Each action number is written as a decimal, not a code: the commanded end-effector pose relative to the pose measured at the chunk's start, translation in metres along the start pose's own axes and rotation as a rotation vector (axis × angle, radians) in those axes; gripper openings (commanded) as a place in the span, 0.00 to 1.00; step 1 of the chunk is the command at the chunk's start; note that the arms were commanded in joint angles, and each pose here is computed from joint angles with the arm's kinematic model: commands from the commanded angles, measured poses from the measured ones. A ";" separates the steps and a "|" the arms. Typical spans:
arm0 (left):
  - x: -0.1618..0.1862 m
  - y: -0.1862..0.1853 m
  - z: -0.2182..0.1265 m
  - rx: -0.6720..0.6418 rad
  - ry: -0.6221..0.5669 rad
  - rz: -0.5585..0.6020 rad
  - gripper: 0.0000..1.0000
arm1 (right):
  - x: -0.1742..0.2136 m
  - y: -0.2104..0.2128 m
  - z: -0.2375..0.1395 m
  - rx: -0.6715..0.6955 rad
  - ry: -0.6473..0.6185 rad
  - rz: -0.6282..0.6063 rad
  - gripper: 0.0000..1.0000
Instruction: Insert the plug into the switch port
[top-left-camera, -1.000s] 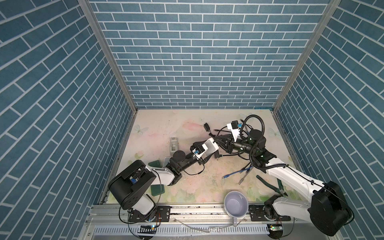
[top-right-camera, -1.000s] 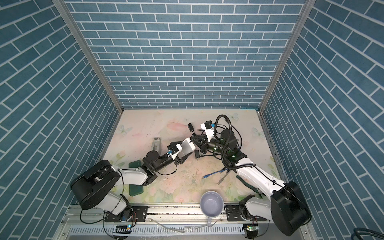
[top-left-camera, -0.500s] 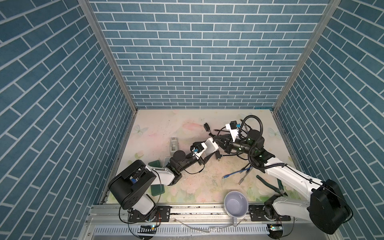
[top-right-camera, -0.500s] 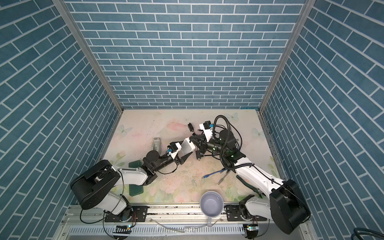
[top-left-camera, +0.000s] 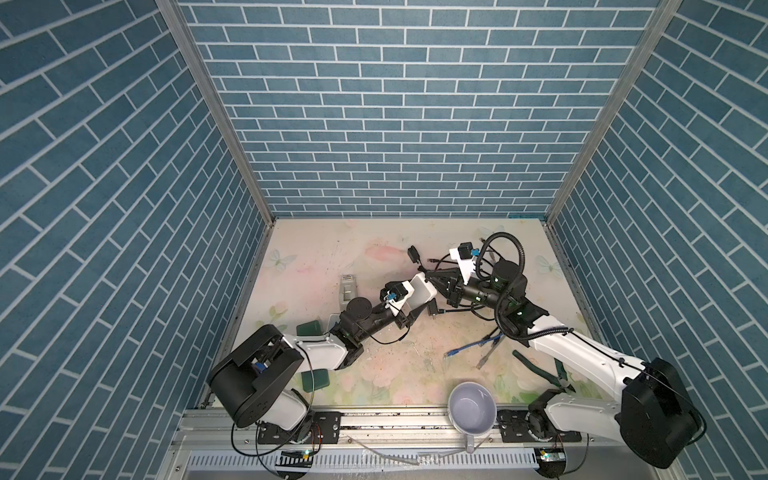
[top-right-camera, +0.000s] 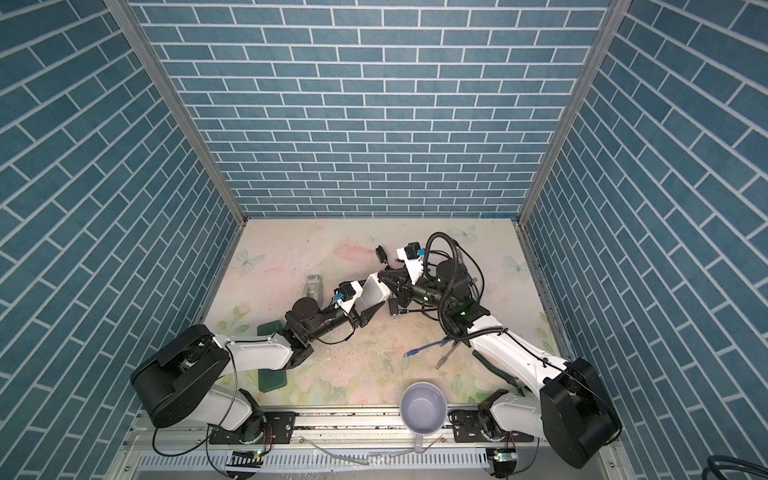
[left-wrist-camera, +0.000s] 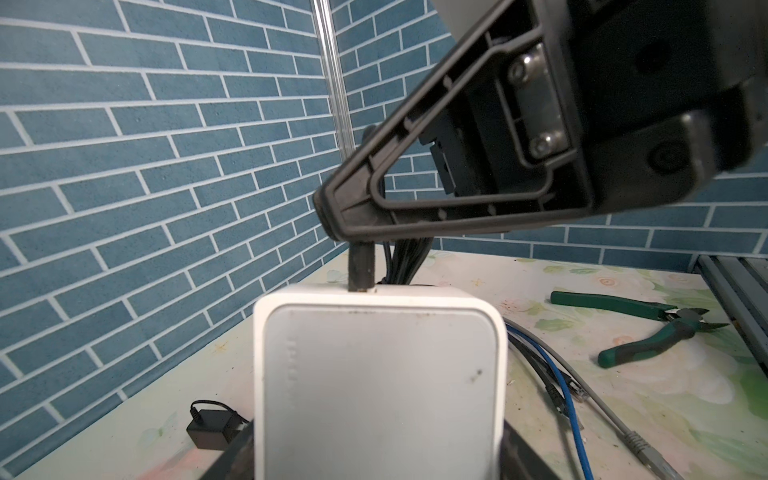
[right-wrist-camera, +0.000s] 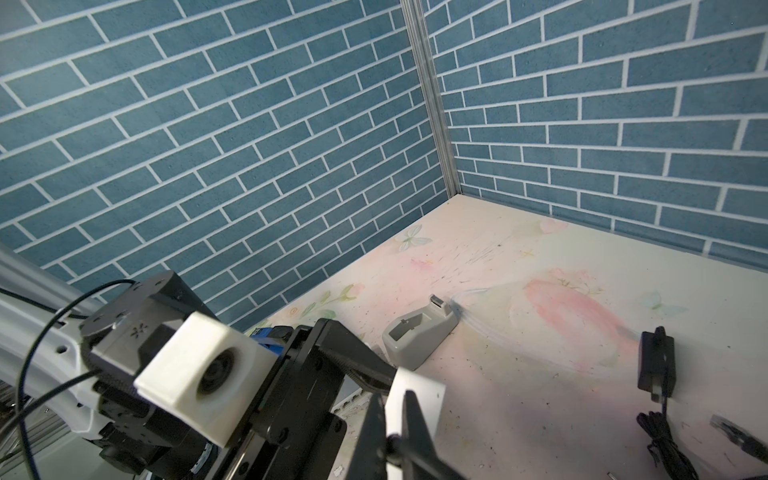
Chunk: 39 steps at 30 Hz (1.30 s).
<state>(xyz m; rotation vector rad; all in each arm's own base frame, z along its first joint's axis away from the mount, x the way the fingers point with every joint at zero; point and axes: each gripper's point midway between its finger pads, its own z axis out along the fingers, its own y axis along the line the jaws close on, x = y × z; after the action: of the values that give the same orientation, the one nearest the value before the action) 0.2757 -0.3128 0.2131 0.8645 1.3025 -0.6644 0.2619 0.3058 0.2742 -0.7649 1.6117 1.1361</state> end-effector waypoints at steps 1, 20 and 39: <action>-0.123 0.011 -0.007 -0.036 -0.366 0.129 0.44 | 0.080 -0.004 0.001 0.013 0.226 0.131 0.00; -0.083 0.039 -0.008 -0.192 -0.198 0.054 0.45 | 0.089 -0.032 0.029 0.097 0.282 0.166 0.00; 0.036 0.083 -0.021 -0.495 0.423 -0.167 0.43 | 0.078 -0.063 0.081 -0.049 0.329 0.201 0.02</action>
<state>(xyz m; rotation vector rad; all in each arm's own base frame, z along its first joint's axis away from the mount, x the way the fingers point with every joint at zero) 0.3292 -0.2535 0.1695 0.6428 1.8324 -0.2423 0.3330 0.3668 0.2234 -0.8229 1.8354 1.2396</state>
